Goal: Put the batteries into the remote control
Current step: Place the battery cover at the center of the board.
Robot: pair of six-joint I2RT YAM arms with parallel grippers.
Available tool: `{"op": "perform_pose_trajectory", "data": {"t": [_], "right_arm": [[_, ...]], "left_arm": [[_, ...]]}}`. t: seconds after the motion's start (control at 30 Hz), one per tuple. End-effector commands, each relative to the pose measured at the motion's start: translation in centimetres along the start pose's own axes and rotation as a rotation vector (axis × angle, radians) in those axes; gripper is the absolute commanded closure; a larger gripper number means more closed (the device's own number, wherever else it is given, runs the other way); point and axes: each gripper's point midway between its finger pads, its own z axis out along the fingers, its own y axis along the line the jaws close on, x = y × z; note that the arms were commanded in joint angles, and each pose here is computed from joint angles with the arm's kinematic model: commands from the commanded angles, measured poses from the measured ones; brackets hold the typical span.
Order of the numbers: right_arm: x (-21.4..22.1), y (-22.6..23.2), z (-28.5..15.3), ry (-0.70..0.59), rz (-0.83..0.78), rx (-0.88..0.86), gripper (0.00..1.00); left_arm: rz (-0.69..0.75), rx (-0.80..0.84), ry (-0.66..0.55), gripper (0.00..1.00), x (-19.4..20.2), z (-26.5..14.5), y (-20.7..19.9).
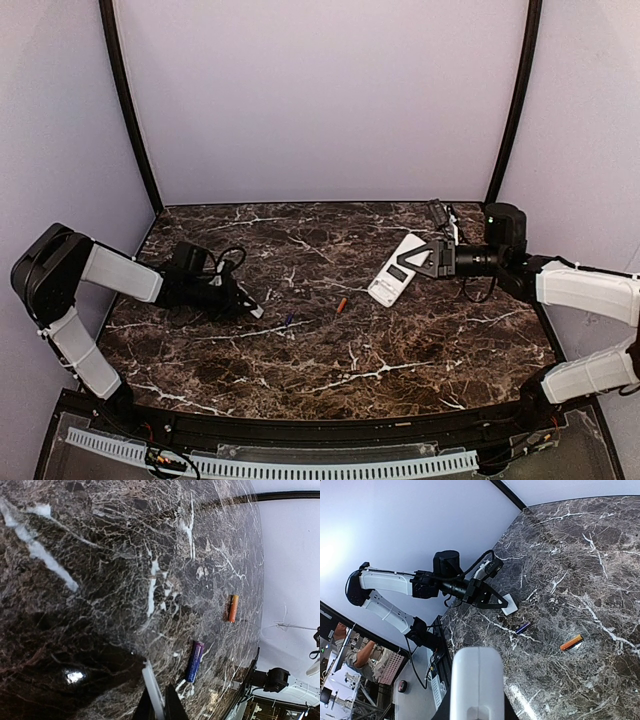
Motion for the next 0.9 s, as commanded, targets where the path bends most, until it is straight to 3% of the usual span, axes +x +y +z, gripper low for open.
{"op": "perform_pose_trajectory", "data": {"t": [0.0, 0.3, 0.67, 0.87], "right_arm": [[-0.4, 0.7, 0.0, -0.003, -0.045, -0.034, 1.00], [-0.3, 0.5, 0.1, 0.006, -0.043, -0.030, 1.00], [-0.1, -0.1, 0.1, 0.013, -0.043, 0.005, 1.00], [-0.1, -0.6, -0.1, 0.011, -0.034, 0.019, 1.00]], "left_arm": [[-0.046, -0.069, 0.036, 0.94, 1.2, 0.0, 2.2], [-0.073, -0.207, 0.045, 0.79, 1.4, -0.9, 4.4], [-0.012, -0.394, 0.002, 0.39, 0.5, -4.4, 5.1], [0.072, -0.439, -0.046, 0.32, -0.9, -6.6, 3.7]]}}
